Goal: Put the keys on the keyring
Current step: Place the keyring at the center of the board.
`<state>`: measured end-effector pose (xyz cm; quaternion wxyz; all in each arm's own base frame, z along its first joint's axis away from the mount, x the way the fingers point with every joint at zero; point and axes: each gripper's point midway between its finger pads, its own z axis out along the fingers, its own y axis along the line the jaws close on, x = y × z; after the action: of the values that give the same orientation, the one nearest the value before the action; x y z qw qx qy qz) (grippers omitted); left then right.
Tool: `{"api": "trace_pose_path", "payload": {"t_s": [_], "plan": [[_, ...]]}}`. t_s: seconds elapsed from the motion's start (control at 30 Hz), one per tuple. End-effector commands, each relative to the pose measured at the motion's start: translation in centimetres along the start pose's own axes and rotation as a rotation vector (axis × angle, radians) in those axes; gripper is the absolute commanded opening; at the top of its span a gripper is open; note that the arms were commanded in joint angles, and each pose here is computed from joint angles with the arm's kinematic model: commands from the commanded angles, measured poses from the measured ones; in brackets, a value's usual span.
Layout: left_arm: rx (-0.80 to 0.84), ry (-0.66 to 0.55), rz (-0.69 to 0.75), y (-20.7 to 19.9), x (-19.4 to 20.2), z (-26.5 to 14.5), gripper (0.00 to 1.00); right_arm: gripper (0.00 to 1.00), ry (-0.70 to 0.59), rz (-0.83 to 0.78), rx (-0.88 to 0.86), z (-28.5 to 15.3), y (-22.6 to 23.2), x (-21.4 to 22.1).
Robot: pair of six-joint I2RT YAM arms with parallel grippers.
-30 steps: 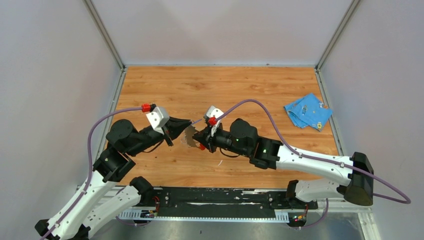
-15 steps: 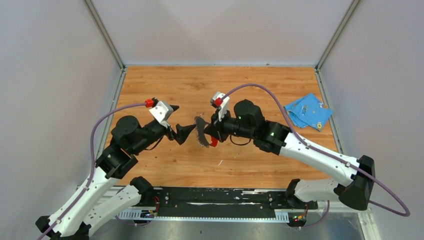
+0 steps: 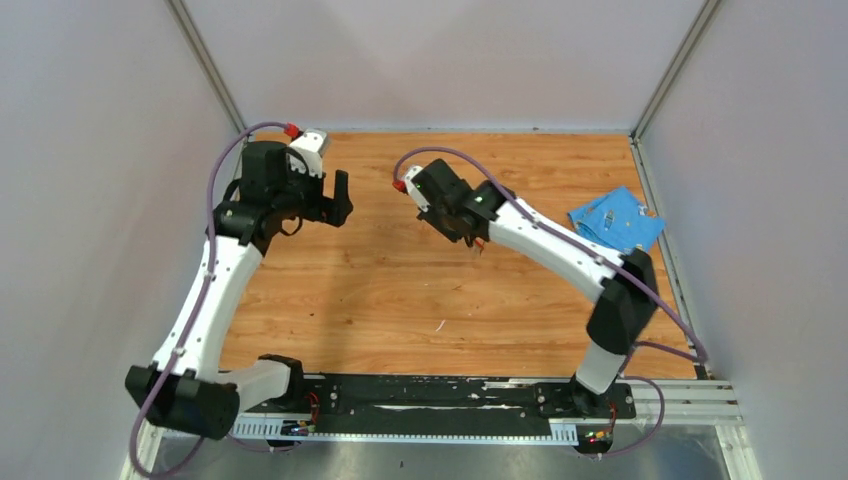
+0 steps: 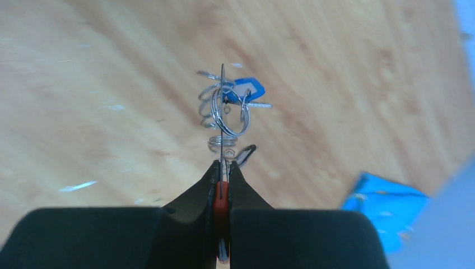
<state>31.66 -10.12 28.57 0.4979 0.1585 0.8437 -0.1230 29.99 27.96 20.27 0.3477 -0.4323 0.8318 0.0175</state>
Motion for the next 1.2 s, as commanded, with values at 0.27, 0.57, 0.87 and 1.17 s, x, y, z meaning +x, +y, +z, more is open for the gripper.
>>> {"api": "trace_pose_path", "payload": {"t_s": [0.27, 0.57, 0.87, 1.17], "plan": [[0.135, 0.358, -0.120, 3.9, 8.0, 2.1, 1.00, 0.01, 0.427, -0.529, 0.447, 12.1, -5.4, 1.4], [0.189, 0.329, -0.147, 3.2, 6.6, 2.5, 1.00, 0.07, 0.392, -0.705, 0.440, 17.0, 3.1, 2.2], [0.157, 0.294, -0.108, 3.7, 5.3, 2.0, 1.00, 0.54, 0.373, -0.563, 0.264, 16.3, 9.4, 4.8], [0.170, 0.280, -0.081, 3.4, 5.4, 1.4, 1.00, 1.00, 0.134, -0.269, 0.011, 9.3, 10.9, 1.3]]}}
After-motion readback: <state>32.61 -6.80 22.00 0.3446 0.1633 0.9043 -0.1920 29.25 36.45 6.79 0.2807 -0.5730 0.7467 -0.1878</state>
